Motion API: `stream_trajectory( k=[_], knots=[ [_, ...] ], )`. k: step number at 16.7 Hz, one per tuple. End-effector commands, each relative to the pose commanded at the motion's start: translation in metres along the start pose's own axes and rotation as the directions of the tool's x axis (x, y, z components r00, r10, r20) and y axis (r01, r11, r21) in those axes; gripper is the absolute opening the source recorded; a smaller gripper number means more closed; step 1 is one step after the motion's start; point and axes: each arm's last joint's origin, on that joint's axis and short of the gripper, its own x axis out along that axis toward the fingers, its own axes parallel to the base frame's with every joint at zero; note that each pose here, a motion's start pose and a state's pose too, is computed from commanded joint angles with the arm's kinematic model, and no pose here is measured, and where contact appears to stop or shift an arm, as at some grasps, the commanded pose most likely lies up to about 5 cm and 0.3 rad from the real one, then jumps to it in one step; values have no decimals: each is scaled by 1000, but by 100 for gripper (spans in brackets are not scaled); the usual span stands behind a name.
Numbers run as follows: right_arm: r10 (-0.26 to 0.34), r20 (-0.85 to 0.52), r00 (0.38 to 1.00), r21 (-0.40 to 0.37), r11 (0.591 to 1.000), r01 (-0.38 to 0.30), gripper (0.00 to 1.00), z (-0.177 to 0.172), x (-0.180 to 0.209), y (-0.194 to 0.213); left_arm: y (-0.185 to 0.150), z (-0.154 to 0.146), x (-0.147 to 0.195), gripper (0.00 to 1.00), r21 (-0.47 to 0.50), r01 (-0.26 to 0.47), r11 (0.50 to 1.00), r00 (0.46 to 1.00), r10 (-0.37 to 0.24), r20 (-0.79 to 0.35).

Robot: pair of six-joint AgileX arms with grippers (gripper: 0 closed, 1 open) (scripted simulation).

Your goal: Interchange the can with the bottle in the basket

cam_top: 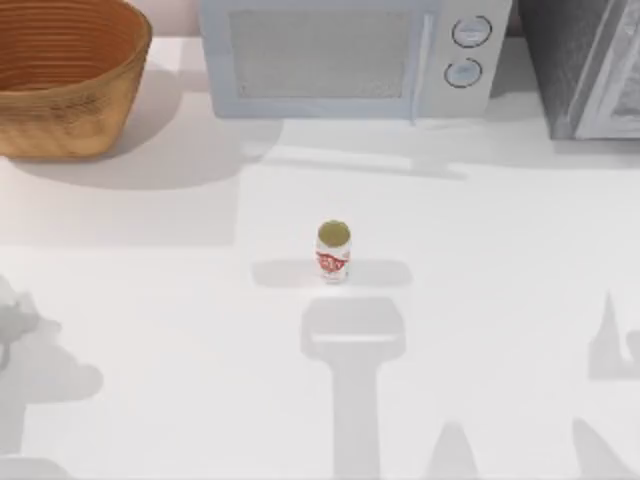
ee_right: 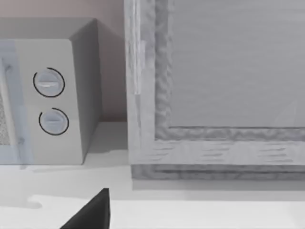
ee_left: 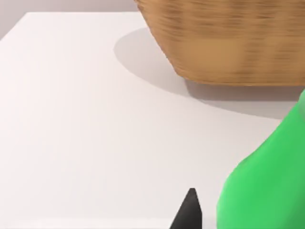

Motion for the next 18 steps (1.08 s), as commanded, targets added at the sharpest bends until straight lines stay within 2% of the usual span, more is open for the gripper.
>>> stream_trajectory(
  k=[3,6,11,14,18],
  knots=[
    [0,0,1000,0,1000,0,100,0,0,0,9,13,11,0,25,-39,999,998,38,54],
    [0,0,1000,0,1000,0,100,0,0,0,23,39,33,0,45,-101,994,989,95,117],
    [0,0,1000,0,1000,0,100,0,0,0,40,113,80,0,35,-179,983,972,171,158],
    [0,0,1000,0,1000,0,100,0,0,0,32,166,105,0,16,-174,985,978,171,123],
    [0,0,1000,0,1000,0,100,0,0,0,-5,226,127,0,1,-107,994,993,107,46]
  ],
)
